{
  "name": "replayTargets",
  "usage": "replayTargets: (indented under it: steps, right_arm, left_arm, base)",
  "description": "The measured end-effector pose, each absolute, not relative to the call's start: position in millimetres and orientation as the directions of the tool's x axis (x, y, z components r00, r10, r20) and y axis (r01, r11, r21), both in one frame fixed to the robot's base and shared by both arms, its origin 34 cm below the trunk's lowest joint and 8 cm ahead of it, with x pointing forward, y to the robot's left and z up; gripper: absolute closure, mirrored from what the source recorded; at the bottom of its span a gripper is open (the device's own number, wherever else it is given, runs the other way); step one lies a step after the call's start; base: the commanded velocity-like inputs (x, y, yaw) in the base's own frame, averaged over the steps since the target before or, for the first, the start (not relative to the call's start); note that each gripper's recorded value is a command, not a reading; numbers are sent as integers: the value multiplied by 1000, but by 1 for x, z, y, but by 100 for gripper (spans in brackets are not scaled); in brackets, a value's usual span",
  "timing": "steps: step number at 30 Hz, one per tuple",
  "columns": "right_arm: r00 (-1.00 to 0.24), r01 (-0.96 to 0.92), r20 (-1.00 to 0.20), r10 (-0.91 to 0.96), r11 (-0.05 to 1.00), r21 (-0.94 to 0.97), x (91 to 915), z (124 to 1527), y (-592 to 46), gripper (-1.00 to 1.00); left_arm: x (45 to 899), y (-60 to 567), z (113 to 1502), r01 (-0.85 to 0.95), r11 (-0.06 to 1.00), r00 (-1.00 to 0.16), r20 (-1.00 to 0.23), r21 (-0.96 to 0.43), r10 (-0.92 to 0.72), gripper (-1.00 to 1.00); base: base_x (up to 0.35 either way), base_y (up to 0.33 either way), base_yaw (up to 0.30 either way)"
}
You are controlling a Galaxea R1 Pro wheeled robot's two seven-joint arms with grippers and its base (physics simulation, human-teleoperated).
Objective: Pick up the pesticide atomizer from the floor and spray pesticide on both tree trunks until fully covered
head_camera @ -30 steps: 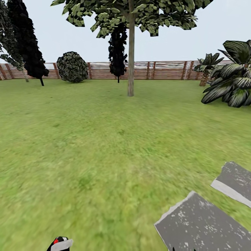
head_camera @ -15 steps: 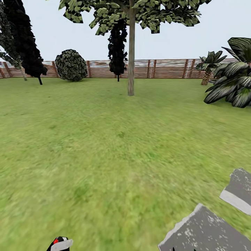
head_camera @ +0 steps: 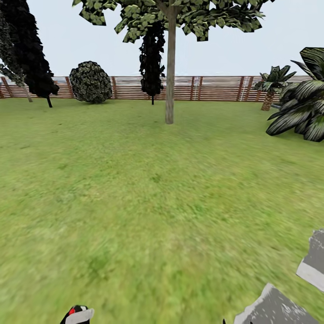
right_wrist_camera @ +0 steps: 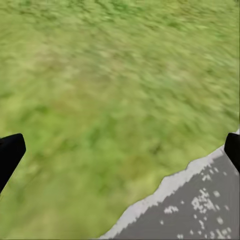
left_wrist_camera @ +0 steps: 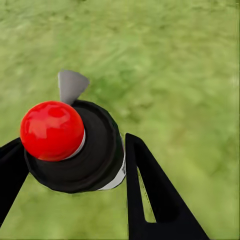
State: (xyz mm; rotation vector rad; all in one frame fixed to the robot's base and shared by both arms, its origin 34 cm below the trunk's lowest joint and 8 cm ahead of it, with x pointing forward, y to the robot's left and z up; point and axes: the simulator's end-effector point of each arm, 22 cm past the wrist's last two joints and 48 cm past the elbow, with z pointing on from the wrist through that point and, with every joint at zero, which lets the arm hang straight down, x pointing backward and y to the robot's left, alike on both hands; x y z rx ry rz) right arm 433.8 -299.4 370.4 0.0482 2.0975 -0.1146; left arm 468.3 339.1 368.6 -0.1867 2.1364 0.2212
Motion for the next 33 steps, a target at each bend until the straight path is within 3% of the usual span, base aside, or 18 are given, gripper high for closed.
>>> replayTargets:
  steps: [33]
  right_arm:
    - [-504,82,-864,-13,995,-62,434,371,-299,-100]
  left_arm:
    - [468,339,368,-218,972,-541,-840,86,-48,100]
  base:
    - [342,0,0]
